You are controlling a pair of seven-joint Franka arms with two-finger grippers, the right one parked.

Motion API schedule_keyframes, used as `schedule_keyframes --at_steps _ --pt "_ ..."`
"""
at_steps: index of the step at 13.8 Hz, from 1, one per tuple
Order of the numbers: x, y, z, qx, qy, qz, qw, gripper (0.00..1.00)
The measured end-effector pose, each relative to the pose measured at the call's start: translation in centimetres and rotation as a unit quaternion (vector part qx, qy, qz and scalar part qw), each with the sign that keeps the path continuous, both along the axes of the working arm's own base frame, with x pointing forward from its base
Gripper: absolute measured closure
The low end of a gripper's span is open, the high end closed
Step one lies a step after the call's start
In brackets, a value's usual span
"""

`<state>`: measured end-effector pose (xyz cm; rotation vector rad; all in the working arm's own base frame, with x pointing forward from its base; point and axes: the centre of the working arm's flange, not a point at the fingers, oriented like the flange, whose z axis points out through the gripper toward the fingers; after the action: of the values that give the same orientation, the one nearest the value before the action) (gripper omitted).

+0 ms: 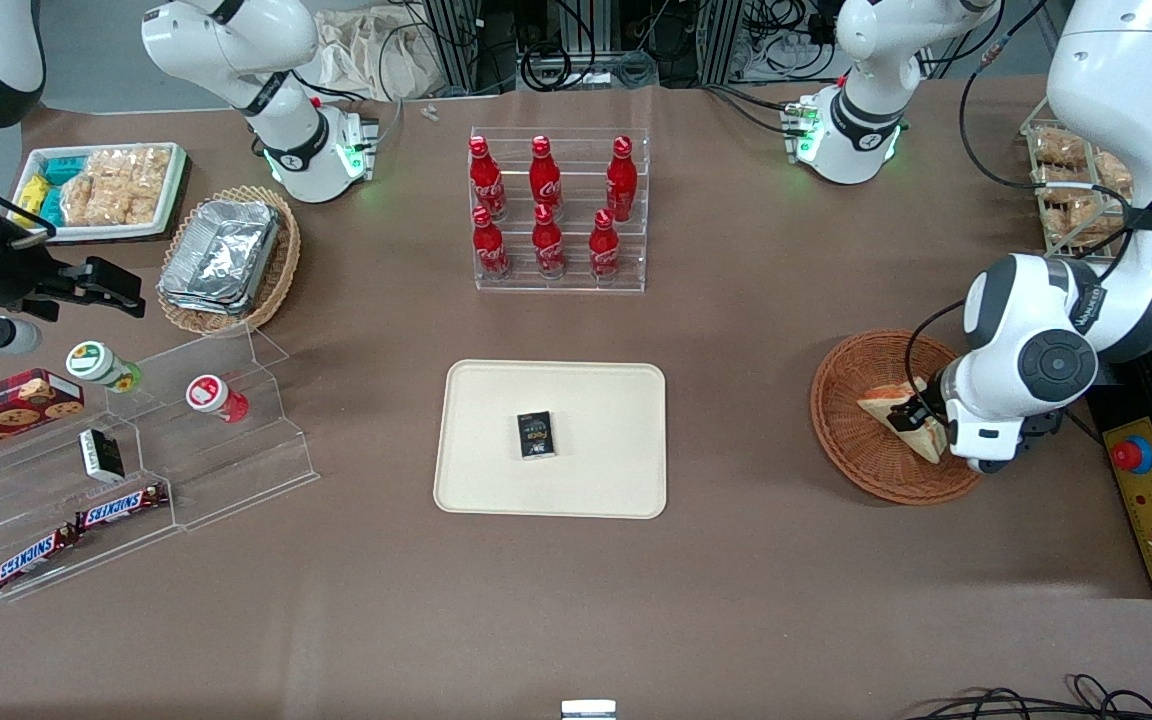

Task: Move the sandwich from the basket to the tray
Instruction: 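Lower the left gripper onto the sandwich and close it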

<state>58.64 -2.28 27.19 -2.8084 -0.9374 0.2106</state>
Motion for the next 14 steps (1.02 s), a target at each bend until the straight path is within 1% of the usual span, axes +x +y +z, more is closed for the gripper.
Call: schedule_keyframes --at_steps 4,7,8,9,10,11,13,14 --pt "-0.3 0.0 -2.5 -0.006 0.004 0.013 0.9999 0.00" --pt "-0.4 -0.1 -4.7 0.002 0.010 0.017 0.9998 0.00" --pt "-0.5 -0.1 -5.1 0.002 0.011 0.016 0.9998 0.03" --pt "-0.5 -0.1 -5.3 0.002 0.012 0.018 0.9998 0.04" --pt "-0.4 -0.1 -5.3 0.003 0.010 0.020 0.9997 0.11" --pt "-0.3 -0.2 -5.2 0.003 0.007 0.022 0.9997 0.23" --pt "0.1 -0.3 -4.8 0.002 0.000 0.023 0.9997 0.46" --pt "0.4 -0.4 -4.4 0.002 -0.004 0.022 0.9997 0.53"
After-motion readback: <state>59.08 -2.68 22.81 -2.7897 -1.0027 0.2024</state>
